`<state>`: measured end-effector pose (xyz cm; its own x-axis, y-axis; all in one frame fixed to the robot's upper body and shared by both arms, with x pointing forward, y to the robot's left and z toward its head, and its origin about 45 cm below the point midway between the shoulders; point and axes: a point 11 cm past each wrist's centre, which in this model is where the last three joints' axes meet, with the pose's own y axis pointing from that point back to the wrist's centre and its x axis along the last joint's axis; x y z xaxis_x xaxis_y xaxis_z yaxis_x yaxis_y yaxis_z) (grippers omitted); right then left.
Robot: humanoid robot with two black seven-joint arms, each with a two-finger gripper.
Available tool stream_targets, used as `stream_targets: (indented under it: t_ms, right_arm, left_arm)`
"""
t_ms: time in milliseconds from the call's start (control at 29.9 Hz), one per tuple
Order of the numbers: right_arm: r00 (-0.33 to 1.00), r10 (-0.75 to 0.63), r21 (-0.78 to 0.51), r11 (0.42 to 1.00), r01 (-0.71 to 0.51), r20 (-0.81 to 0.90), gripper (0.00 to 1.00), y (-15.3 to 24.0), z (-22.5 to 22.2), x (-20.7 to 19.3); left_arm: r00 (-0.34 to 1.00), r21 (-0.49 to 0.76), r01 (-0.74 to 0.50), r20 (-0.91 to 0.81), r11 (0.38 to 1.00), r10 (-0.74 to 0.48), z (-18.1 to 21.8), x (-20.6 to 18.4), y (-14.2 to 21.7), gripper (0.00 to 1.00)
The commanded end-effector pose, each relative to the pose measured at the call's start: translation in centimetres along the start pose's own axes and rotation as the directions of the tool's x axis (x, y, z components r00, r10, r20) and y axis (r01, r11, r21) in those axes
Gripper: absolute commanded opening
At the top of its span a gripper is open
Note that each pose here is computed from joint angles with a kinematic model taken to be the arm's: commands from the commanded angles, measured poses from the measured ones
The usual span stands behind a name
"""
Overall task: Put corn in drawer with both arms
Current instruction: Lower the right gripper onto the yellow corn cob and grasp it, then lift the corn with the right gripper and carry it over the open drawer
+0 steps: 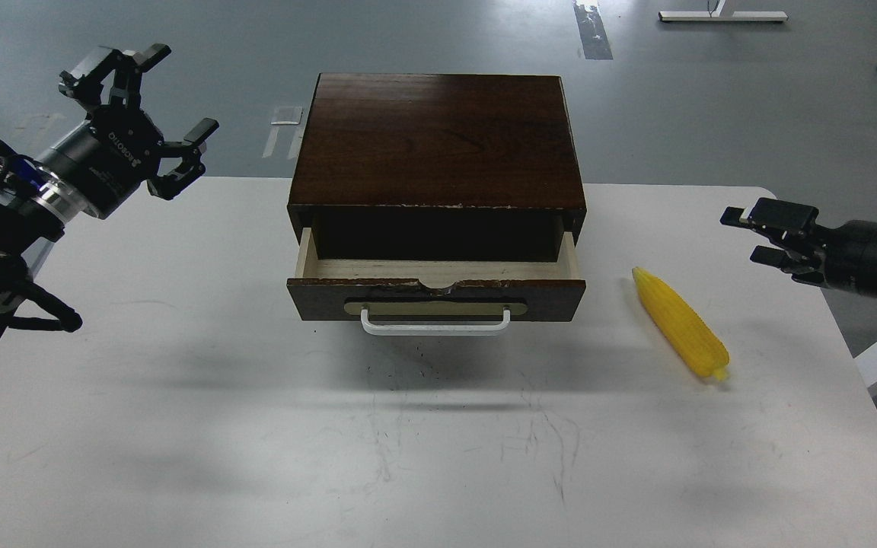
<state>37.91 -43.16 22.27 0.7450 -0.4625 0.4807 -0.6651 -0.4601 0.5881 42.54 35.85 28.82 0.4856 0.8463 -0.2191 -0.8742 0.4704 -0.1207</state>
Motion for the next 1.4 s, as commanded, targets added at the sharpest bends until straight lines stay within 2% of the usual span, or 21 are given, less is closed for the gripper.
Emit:
stream_targets:
  t_ms: [0,167,234,468,568,635,669,735,802,869,903,1003,1136,1370]
  right_arm:
    - [0.976,-0.065,-0.121,0.992,0.040,-0.209,1.00,0.0,2.3,-1.5]
    - [0.938,-0.131,-0.188,0.979,0.073,-0.320,1.00,-0.6,4.1,-3.7]
    - [0.926,-0.165,-0.168,0.979,0.113,-0.341,1.00,-2.5,3.3,-5.0]
    - [0.904,-0.211,-0.146,0.975,0.168,-0.371,1.00,-4.9,1.9,-6.5]
    - [0.880,-0.258,-0.177,0.963,0.202,-0.398,0.96,-5.3,2.1,-7.1]
    - [0.868,-0.269,-0.185,0.960,0.209,-0.418,0.89,-5.6,2.1,-7.4]
    - [0.864,-0.271,-0.186,0.960,0.209,-0.425,0.77,-5.6,2.1,-7.4]
    - [0.861,-0.276,-0.191,0.958,0.212,-0.427,0.61,-5.5,2.2,-7.5]
    - [0.860,-0.279,-0.192,0.958,0.215,-0.427,0.36,-5.5,2.3,-7.6]
    - [0.860,-0.279,-0.190,0.958,0.216,-0.428,0.20,-5.5,2.2,-7.6]
    - [0.860,-0.279,-0.189,0.958,0.217,-0.427,0.17,-5.5,2.2,-7.6]
    - [0.859,-0.276,-0.191,0.958,0.212,-0.430,0.08,-5.3,2.1,-7.3]
    - [0.857,-0.237,-0.161,0.970,0.182,-0.457,0.08,-4.7,0.3,-5.4]
    - [0.789,-0.033,0.007,0.999,0.047,-0.614,0.08,-2.9,-11.2,3.6]
  left_arm:
    - [1.000,0.000,0.004,-0.006,1.000,-0.004,-0.2,-0.2,-0.1,0.98]
    - [1.000,-0.002,0.005,-0.007,1.000,-0.005,-0.2,-0.2,-0.1,0.98]
    - [1.000,-0.002,0.009,-0.008,1.000,-0.009,-0.2,-0.4,-0.1,0.98]
    - [1.000,-0.001,0.016,-0.008,1.000,-0.016,-0.2,-0.6,-0.2,0.98]
    - [1.000,-0.001,0.016,-0.008,1.000,-0.016,-0.2,-0.6,-0.2,0.98]
    - [1.000,-0.001,0.016,-0.007,1.000,-0.016,-0.2,-0.6,-0.2,0.98]
    - [1.000,-0.001,0.016,-0.007,1.000,-0.016,-0.2,-0.6,-0.2,0.98]
    - [1.000,0.000,0.018,-0.006,1.000,-0.018,-0.2,-0.6,-0.2,0.98]
    - [1.000,0.000,0.018,-0.006,1.000,-0.018,-0.2,-0.6,-0.2,0.98]
    - [1.000,0.000,0.019,-0.005,1.000,-0.019,-0.2,-0.6,-0.2,0.98]
    - [1.000,0.000,0.019,-0.005,1.000,-0.019,-0.2,-0.6,-0.2,0.98]
    - [1.000,0.001,0.018,-0.004,1.000,-0.018,-0.2,-0.6,-0.2,0.98]
    - [1.000,0.001,0.019,-0.002,1.000,-0.019,-0.2,-0.6,-0.2,0.98]
    - [1.000,-0.001,0.021,-0.002,1.000,-0.021,-0.1,-0.7,-0.3,0.98]
